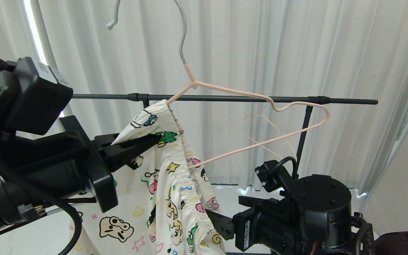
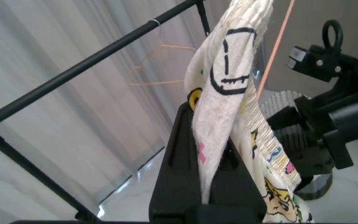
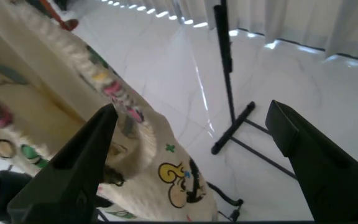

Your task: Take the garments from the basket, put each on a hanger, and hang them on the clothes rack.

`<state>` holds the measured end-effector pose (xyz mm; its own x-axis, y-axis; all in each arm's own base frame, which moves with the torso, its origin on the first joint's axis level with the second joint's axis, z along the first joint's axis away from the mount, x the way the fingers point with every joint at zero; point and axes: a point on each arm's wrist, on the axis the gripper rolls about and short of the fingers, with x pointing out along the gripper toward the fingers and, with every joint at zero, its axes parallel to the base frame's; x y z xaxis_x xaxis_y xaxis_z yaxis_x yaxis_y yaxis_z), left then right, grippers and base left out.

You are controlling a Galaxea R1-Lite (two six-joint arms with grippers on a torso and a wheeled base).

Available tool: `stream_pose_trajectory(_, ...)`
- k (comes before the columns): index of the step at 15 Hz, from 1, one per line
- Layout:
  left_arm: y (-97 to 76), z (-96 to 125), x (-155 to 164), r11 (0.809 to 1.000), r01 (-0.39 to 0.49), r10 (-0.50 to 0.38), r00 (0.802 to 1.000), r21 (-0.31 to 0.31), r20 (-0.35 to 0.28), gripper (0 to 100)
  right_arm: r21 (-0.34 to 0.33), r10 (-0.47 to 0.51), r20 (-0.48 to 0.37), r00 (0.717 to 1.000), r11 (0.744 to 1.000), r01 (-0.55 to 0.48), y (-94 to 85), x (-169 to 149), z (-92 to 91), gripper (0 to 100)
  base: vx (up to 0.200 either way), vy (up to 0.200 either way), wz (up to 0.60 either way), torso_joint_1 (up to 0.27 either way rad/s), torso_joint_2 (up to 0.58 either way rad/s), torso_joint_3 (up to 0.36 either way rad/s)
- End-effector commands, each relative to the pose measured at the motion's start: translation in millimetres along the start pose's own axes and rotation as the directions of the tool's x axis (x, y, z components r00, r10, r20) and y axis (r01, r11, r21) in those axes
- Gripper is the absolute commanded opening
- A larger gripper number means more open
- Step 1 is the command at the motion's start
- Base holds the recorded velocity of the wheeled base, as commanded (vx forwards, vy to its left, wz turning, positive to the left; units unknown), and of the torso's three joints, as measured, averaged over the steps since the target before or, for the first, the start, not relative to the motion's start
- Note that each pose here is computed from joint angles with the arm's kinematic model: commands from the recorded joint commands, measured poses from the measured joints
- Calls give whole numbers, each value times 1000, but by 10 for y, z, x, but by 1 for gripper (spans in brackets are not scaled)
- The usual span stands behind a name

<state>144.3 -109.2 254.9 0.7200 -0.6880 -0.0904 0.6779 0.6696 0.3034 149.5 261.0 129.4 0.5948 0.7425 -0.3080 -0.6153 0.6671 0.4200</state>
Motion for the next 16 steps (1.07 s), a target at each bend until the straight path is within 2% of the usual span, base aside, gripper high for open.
stream_pose_trajectory(1,58,-74,-9,999,-54,54,998,-5,-36,0,0,-43,-10,999,999,43,-81,1,-45,100,0,0,0,0,0,0)
stream_pose_trajectory(3,85,-149,-27,996,-84,83,994,-11,-67,0,-18,-89,-14,996,996,89,-190,-48,-63,100,0,0,0,0,0,0)
stream_pose_trajectory(5,108,-185,-42,995,-101,99,992,-15,-80,0,-72,-140,-27,990,988,138,-339,-95,-88,100,0,0,0,0,0,0)
stream_pose_trajectory(7,93,-270,-58,995,-101,99,989,-18,-109,0,-114,-200,-14,980,974,198,-522,-116,-37,100,0,0,0,0,0,0)
stream_pose_trajectory(10,-24,-522,-181,997,-78,73,981,-22,-179,0,-184,-314,20,949,932,312,-864,-145,93,100,0,0,0,0,0,0)
stream_pose_trajectory(11,-65,-619,-237,997,-74,67,976,-26,-205,0,-203,-358,40,933,911,359,-1001,-172,164,100,0,0,0,0,0,0)
stream_pose_trajectory(12,-71,-684,-288,996,-88,79,972,-28,-223,0,-217,-380,48,924,899,381,-1073,-192,194,100,0,0,0,0,0,0)
stream_pose_trajectory(14,-93,-765,-379,994,-103,93,966,-28,-239,0,-240,-400,51,915,885,400,-1135,-218,209,100,0,0,0,0,0,0)
stream_pose_trajectory(16,-130,-814,-458,994,-105,95,966,-28,-242,0,-246,-398,51,916,884,398,-1134,-222,208,100,0,0,0,0,0,0)
